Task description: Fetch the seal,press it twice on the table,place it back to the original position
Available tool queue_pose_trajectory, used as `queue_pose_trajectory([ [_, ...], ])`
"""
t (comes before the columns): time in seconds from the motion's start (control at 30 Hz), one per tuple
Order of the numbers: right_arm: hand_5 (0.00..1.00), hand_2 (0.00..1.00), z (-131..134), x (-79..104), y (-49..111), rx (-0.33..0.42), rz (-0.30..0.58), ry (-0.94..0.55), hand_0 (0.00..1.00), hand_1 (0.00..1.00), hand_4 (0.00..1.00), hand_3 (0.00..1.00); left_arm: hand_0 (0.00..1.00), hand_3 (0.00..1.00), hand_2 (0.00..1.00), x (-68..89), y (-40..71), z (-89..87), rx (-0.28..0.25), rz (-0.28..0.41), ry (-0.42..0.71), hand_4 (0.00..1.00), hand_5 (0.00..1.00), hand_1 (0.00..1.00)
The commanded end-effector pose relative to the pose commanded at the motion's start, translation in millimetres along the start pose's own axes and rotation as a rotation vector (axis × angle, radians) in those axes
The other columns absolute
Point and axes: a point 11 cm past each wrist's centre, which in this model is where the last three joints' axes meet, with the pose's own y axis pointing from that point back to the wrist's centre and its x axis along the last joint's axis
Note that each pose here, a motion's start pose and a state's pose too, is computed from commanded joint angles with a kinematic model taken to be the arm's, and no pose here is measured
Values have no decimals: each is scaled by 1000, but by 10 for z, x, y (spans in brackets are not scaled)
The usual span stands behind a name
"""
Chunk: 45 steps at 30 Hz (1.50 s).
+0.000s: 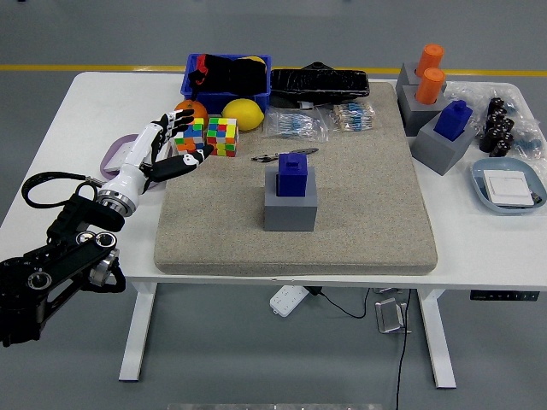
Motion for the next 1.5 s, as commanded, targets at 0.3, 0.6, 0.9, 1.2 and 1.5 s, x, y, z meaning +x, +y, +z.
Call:
queue_pose_trajectory([
  [0.3, 522, 729, 14, -32, -5, -2, -6, 2, 883, 745, 824, 729, 930, 876, 868, -233, 65, -105, 23, -69, 16, 824, 175, 891],
  [0.6, 522, 729, 38, -54, -11, -5, -10, -6, 883, 745, 824, 729, 928, 877, 866, -365, 74, -123, 28, -103, 21, 822, 156, 887],
  [0.9, 523, 729, 120, -73, -21, -20, -13, -17, 883, 744, 825, 729, 916, 875, 858, -450, 51, -111, 18, -128, 22, 807, 24, 881],
  [1.2, 522, 729, 122, -79, -22, -17, -16, -19, 883, 744, 825, 729, 910, 873, 849, -584, 31, -56, -1, -166, 32, 814, 2, 877],
  [1.5, 519, 729, 158, -87, -26, -23, -17, -21, 883, 744, 826, 734, 905, 872, 844, -780, 20, 14, -18, -201, 57, 819, 2, 871],
])
